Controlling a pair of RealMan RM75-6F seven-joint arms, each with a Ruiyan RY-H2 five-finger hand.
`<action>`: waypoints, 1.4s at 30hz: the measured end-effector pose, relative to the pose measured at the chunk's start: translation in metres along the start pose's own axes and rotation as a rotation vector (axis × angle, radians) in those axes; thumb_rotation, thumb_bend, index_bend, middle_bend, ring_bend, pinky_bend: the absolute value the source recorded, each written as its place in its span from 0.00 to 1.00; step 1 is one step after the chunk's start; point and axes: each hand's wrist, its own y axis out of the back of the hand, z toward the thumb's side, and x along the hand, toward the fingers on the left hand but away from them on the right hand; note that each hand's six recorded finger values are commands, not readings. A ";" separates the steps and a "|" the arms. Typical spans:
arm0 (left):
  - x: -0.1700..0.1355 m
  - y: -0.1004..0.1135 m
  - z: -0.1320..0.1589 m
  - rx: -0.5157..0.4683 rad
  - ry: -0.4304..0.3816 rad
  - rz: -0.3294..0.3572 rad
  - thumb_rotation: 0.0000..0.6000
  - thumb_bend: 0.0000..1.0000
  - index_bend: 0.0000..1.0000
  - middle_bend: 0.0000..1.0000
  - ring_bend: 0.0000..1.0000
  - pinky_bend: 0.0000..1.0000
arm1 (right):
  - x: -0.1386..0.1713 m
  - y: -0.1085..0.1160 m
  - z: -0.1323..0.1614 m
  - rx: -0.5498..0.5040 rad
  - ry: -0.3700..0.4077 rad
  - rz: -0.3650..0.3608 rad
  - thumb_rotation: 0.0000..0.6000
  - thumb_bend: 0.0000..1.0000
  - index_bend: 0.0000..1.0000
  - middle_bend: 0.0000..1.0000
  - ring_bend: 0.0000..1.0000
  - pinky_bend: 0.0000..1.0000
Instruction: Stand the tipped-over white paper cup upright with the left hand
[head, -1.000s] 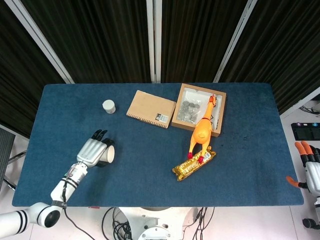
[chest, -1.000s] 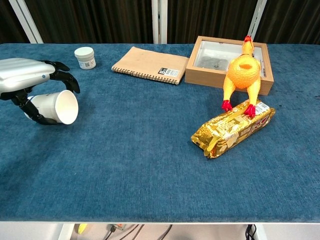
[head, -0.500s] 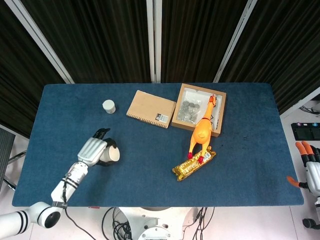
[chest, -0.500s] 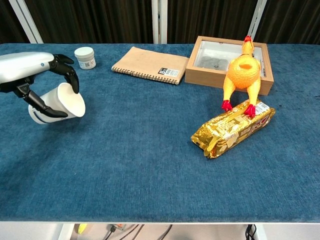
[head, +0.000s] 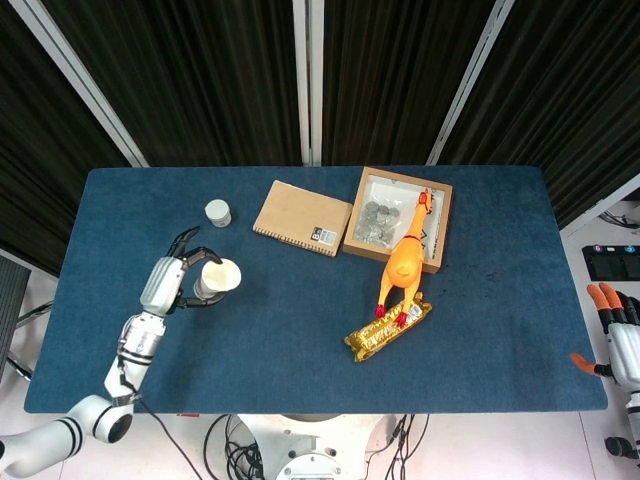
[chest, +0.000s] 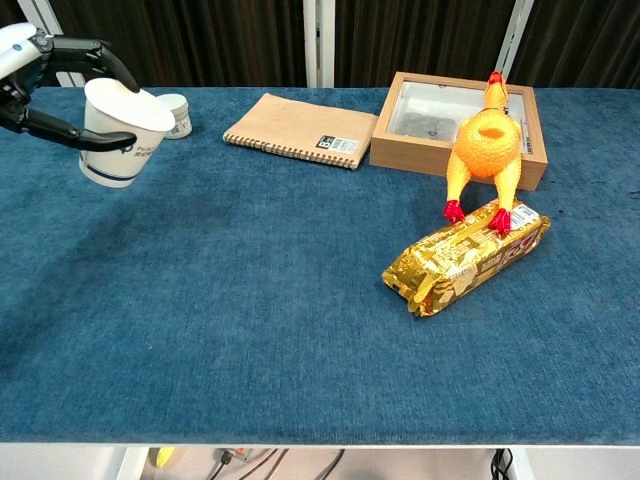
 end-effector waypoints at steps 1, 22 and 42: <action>0.000 -0.001 -0.005 -0.027 0.007 0.019 1.00 0.19 0.41 0.41 0.04 0.02 | 0.000 0.000 0.000 0.000 0.001 -0.001 1.00 0.09 0.00 0.00 0.00 0.00; -0.011 -0.023 -0.046 -0.100 0.058 0.052 1.00 0.18 0.41 0.41 0.04 0.02 | 0.000 -0.003 0.000 0.005 0.000 0.014 1.00 0.09 0.00 0.00 0.00 0.00; -0.018 -0.021 -0.057 -0.124 0.074 0.046 1.00 0.18 0.13 0.27 0.04 0.02 | -0.001 0.000 0.002 0.009 0.014 -0.001 1.00 0.10 0.00 0.00 0.00 0.00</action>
